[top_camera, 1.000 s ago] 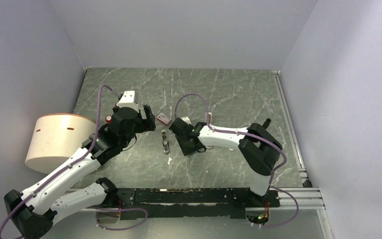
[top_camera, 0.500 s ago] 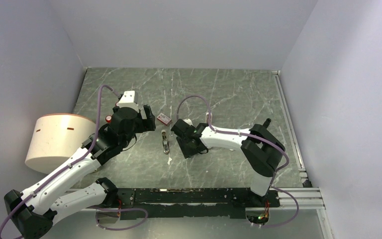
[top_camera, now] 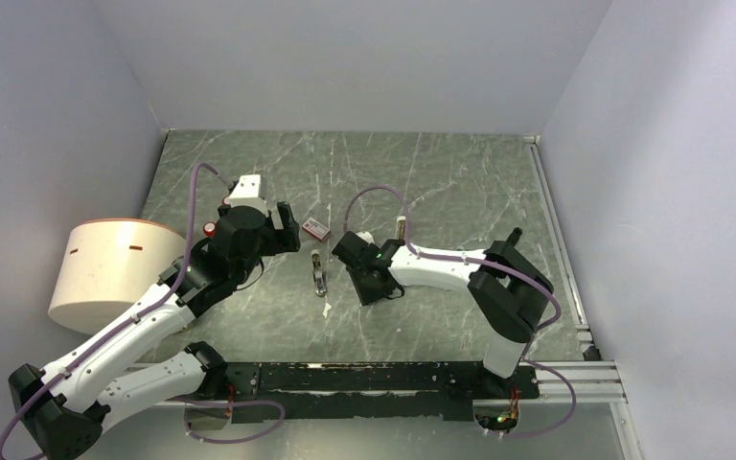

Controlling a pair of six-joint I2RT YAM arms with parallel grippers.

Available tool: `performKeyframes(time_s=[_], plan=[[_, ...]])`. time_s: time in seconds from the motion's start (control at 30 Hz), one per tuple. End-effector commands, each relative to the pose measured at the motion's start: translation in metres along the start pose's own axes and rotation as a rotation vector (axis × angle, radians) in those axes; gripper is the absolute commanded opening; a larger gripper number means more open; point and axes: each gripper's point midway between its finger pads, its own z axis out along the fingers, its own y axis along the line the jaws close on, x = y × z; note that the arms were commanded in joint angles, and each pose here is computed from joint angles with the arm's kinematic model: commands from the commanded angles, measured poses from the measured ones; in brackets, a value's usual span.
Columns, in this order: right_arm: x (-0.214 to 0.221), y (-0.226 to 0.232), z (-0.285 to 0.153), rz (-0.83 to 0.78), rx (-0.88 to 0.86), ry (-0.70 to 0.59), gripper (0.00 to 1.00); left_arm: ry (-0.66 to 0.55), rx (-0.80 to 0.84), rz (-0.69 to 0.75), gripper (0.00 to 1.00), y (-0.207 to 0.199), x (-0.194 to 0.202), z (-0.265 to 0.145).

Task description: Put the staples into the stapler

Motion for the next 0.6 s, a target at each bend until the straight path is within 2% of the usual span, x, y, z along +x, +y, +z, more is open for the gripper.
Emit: performKeyframes(time_s=[0.0,0.27,0.57], plan=[[0.006,-0.001,0.005,-0.007,0.015,0.018,0.32,-0.019,-0.007,-0.007,0.91,0.001,-0.004,0.001],[-0.005,0.001,0.007,-0.019,0.017,-0.005,0.38,-0.021,-0.01,-0.007,0.91,0.002,-0.004,0.002],[-0.007,0.002,0.01,-0.029,0.015,-0.006,0.33,-0.024,-0.013,-0.006,0.91,0.003,-0.005,0.001]])
